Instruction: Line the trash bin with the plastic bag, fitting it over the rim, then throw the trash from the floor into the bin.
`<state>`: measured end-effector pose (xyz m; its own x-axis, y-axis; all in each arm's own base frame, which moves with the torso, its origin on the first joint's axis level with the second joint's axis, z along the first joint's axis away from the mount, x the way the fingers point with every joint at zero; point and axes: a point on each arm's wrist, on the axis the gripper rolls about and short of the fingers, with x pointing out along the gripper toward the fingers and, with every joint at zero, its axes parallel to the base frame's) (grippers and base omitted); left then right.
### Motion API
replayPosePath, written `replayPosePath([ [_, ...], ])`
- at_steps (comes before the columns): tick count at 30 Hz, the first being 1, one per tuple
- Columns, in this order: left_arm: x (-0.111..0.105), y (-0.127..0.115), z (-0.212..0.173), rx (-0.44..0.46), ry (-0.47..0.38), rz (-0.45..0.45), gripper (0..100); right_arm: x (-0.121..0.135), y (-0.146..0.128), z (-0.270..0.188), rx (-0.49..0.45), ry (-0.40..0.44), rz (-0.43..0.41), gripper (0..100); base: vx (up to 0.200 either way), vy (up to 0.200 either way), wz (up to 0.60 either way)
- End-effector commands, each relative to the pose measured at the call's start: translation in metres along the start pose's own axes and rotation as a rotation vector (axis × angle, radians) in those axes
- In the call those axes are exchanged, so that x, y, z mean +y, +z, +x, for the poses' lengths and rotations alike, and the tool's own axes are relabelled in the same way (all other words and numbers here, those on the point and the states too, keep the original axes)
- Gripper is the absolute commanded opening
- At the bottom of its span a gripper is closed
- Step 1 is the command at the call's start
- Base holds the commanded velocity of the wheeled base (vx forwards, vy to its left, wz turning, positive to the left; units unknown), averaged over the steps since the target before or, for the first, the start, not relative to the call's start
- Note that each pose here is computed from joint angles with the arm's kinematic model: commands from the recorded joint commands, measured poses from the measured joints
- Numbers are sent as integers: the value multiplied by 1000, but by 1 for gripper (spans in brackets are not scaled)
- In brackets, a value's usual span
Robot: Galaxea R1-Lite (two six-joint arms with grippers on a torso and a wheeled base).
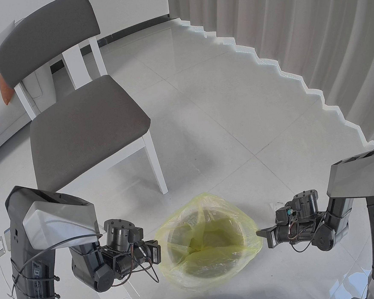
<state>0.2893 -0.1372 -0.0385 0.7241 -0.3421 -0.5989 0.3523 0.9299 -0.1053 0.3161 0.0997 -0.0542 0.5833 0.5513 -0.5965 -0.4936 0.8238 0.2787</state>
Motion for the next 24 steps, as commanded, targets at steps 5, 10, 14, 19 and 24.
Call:
replayPosePath([
  [5, 0, -5, 15, 10, 11, 1, 0, -12, 6, 16, 47, -14, 29, 0, 0, 0, 0],
  [10, 2, -9, 20, 31, 18, 0, 0, -13, 13, 24, 94, -13, 44, 0, 0, 0, 0],
  [14, 6, -15, 24, 54, 42, 1, 0, -14, 17, 28, 124, -14, 55, 0, 0, 0, 0],
  [19, 6, -20, 25, 74, 45, 4, 0, -14, 17, 28, 132, -14, 52, 0, 0, 0, 0],
  [24, 7, -22, 25, 83, 47, 6, 0, -14, 17, 28, 143, -13, 41, 0, 0, 0, 0],
])
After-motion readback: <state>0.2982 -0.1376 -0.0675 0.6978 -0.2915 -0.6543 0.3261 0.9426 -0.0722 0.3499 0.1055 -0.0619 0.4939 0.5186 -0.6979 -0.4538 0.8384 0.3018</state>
